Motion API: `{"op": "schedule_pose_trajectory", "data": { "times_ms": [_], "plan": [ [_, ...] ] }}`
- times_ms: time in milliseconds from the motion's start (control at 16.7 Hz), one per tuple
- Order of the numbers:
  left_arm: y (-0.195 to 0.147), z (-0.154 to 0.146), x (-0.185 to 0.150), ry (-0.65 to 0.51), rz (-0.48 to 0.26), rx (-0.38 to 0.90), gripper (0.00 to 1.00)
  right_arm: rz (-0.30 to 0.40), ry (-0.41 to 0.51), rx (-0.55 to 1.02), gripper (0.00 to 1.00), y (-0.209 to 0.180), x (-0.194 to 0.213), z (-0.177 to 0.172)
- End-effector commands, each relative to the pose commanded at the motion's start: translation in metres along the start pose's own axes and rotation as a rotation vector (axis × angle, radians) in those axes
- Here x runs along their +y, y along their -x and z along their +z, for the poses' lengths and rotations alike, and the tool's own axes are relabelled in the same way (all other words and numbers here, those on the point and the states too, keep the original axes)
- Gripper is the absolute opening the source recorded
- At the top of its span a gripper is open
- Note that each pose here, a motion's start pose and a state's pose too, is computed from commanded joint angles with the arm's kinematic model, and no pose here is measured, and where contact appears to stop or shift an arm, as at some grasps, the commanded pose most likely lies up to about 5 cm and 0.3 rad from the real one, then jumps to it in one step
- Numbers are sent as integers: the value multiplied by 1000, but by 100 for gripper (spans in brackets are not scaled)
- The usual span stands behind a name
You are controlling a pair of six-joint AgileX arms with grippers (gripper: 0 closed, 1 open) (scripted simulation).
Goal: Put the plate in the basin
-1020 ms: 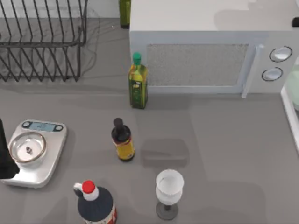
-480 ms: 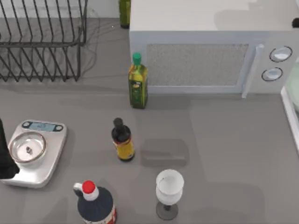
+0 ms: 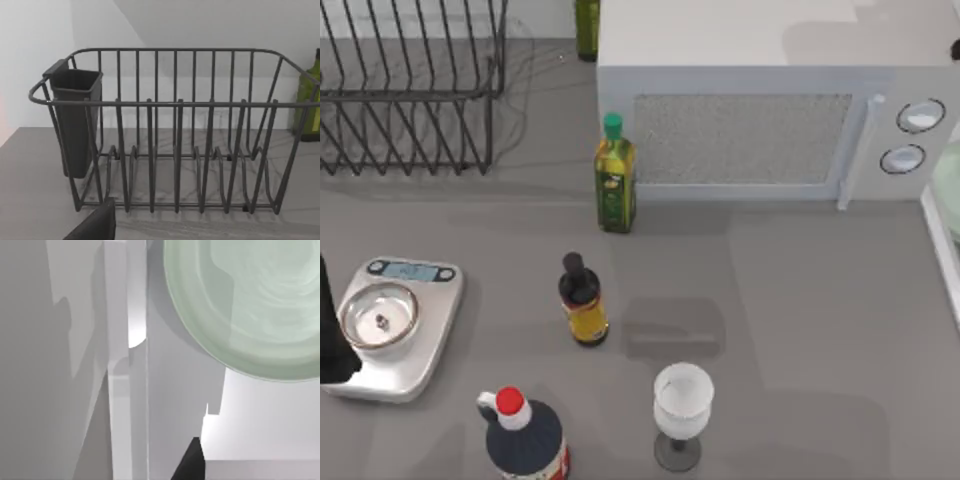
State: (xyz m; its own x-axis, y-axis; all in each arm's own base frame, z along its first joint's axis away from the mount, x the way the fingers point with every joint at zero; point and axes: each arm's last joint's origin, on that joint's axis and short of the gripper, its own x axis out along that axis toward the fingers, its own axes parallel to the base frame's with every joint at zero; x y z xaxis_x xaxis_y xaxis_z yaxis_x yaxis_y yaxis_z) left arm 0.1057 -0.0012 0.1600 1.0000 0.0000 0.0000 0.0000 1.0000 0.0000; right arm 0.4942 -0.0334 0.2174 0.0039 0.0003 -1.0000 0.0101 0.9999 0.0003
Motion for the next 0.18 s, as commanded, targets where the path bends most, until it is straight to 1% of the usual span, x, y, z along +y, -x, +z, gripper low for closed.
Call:
{"op": "schedule_pose_trajectory", "data": {
  "times_ms": [180],
  "plan": [
    [0, 0, 0, 0, 0, 0, 100, 0, 0, 0, 100, 0, 0, 0]
  ]
}}
